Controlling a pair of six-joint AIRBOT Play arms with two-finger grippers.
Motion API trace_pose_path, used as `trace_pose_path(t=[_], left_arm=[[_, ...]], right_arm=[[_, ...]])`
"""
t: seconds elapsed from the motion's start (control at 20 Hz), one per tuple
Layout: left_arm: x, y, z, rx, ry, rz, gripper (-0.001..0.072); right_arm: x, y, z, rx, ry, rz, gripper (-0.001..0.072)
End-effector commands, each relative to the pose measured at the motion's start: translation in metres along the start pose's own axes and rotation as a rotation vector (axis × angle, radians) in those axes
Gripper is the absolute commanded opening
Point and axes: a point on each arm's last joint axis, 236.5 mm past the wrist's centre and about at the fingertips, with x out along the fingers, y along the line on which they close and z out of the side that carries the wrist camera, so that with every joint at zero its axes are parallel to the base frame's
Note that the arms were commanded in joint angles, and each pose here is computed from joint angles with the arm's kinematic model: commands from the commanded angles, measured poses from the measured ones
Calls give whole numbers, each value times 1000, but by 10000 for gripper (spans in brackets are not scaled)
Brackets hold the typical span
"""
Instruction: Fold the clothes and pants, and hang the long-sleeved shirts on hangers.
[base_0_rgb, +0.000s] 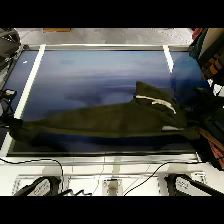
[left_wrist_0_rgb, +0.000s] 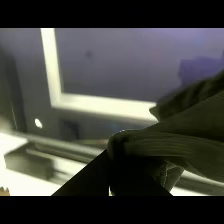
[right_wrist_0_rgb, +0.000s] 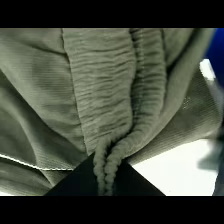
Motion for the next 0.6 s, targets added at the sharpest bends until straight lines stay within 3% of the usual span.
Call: trace_pose_path(t=[0.0,0.2,0.45,0.55], left_arm=[[7,-10,-25,33,71,-80,17],[-1,4,9,248,-60,-26,16],[-100,54,141,290,-510,260,18],[-127,50,158,239,-587,232,18]], right_arm=[[22,9,-44,4,193,45,29],[45,14,-60,6,257,68,28],[48,12,-56,7,242,63,28],[49,11,-53,7,226,59,28]])
